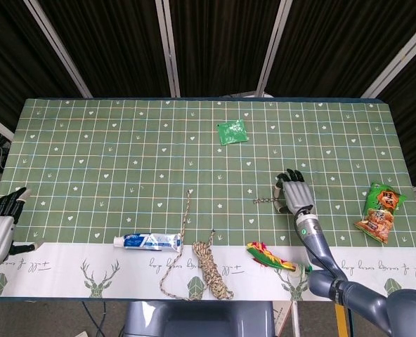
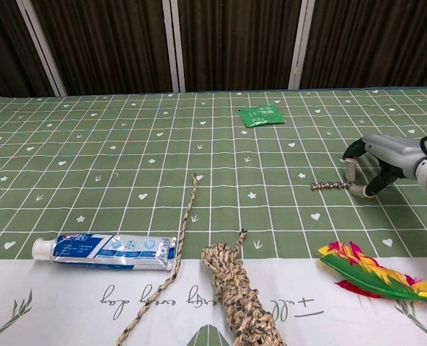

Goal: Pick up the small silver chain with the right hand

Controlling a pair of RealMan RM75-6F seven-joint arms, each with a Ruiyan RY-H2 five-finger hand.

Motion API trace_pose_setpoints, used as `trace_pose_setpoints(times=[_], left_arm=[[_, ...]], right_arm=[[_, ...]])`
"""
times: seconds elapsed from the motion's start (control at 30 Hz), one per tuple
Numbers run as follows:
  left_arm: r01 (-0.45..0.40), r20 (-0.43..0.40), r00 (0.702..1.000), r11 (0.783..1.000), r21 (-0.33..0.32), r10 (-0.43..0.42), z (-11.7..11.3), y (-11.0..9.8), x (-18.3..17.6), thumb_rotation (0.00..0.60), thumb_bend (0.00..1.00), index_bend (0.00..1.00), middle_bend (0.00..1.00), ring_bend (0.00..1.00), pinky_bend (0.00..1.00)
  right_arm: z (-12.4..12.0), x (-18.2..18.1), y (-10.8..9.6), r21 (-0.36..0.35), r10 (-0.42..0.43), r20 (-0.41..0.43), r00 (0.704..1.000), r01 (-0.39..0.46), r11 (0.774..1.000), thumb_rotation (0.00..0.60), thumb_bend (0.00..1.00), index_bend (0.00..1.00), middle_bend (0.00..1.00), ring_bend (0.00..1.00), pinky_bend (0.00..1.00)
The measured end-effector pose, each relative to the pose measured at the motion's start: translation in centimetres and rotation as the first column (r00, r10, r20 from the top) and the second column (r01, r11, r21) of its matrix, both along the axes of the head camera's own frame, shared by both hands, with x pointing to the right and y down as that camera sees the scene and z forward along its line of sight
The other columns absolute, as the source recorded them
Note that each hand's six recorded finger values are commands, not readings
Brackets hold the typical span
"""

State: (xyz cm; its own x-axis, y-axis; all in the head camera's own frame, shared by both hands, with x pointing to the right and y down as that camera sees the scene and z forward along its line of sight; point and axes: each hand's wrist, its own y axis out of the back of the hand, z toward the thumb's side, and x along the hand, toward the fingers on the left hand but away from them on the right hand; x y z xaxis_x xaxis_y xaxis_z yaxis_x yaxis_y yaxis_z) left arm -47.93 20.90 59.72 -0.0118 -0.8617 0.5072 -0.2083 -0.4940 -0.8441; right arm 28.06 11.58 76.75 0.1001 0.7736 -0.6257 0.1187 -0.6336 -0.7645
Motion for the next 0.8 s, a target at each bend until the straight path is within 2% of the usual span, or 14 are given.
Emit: trace_pose_setpoints(times=[0.33,0.8], left_arm=[[0.008,-0.006,1.000,1.000,-0.002,-0.008,0.0,0.0,0.0,0.600,0.08,0.00,0.00,0.00,0.00],[0.013,-0.011,1.000,1.000,0.005,-0.013,-0.1,-0.1,0.0,0.600,0.08,0.00,0.00,0.00,0.00]], right_arm=[[-0.7,0.2,-0.6,0.032,-0.001,-0.001,1.000,0.001,1.000,0.600,0.31,0.60,0.20,0.00,0.00],[-3.4,0.8,-2.8,0.122,-0.054,-0.044,0.998,0.059,0.991,0.600,0.31,0.61,0.20,0.00,0.00]])
